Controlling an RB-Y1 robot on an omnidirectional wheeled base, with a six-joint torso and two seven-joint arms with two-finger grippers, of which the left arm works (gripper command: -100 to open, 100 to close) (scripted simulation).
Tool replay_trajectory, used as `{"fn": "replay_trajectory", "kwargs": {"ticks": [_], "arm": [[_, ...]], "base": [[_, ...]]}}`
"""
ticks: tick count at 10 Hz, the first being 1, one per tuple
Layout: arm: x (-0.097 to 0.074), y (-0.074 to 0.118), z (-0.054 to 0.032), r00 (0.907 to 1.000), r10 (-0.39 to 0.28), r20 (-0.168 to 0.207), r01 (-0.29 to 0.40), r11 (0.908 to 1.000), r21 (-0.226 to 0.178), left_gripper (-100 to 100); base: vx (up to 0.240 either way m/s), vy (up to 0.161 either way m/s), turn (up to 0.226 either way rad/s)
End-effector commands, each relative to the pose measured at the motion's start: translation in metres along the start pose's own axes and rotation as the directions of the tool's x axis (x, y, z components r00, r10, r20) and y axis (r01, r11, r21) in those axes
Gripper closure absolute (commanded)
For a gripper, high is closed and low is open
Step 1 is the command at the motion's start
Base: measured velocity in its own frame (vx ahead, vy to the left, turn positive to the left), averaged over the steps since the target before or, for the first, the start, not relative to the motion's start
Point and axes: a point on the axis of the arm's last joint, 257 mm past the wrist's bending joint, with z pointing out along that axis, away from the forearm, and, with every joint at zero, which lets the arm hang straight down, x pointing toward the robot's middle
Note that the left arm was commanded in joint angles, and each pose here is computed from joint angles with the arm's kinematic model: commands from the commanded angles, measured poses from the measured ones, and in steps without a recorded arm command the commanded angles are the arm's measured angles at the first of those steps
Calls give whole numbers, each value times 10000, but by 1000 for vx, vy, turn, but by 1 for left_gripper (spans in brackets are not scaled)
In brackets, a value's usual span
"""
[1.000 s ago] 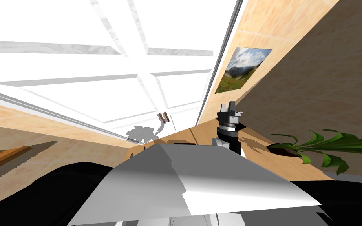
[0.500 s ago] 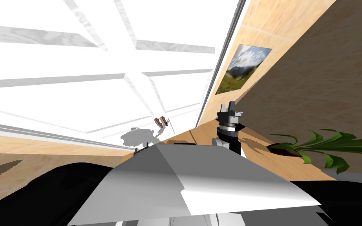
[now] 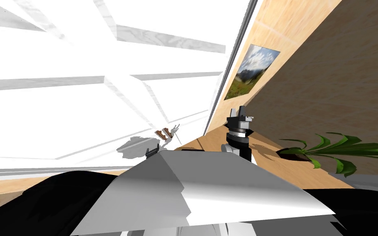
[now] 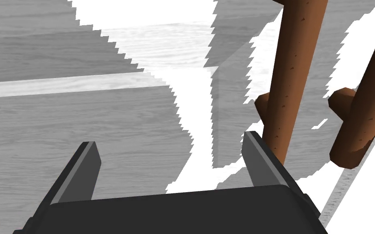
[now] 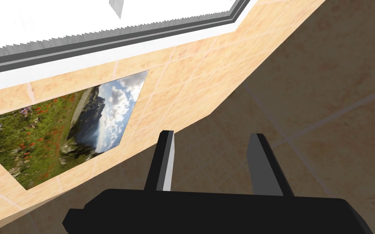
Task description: Pull the door open
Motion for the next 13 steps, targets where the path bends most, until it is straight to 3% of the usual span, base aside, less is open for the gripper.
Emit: {"fn": "replay_trajectory", "kwargs": {"ticks": [1, 4, 5, 6, 11, 12, 13], "arm": [[49, 67, 23, 9999, -122, -92, 121, 9999, -84, -100], [196, 428, 198, 9968, -625, -507, 597, 9966, -560, -100], [152, 362, 158, 9977, -521, -427, 501, 9976, -469, -100], [152, 362, 158, 9977, -521, -427, 501, 9976, -469, 100], [152, 362, 158, 9977, -521, -427, 501, 9976, -469, 100], [65, 280, 74, 9991, -380, -182, 373, 9986, -380, 100], [46, 237, 51, 9994, -320, -128, 315, 9990, -328, 100]], "base": [[127, -5, -32], [179, -19, -118], [103, 8, -23], [-17, -4, 20], [-16, -8, -10], [-93, -13, 45], [-153, -18, 61]]}}
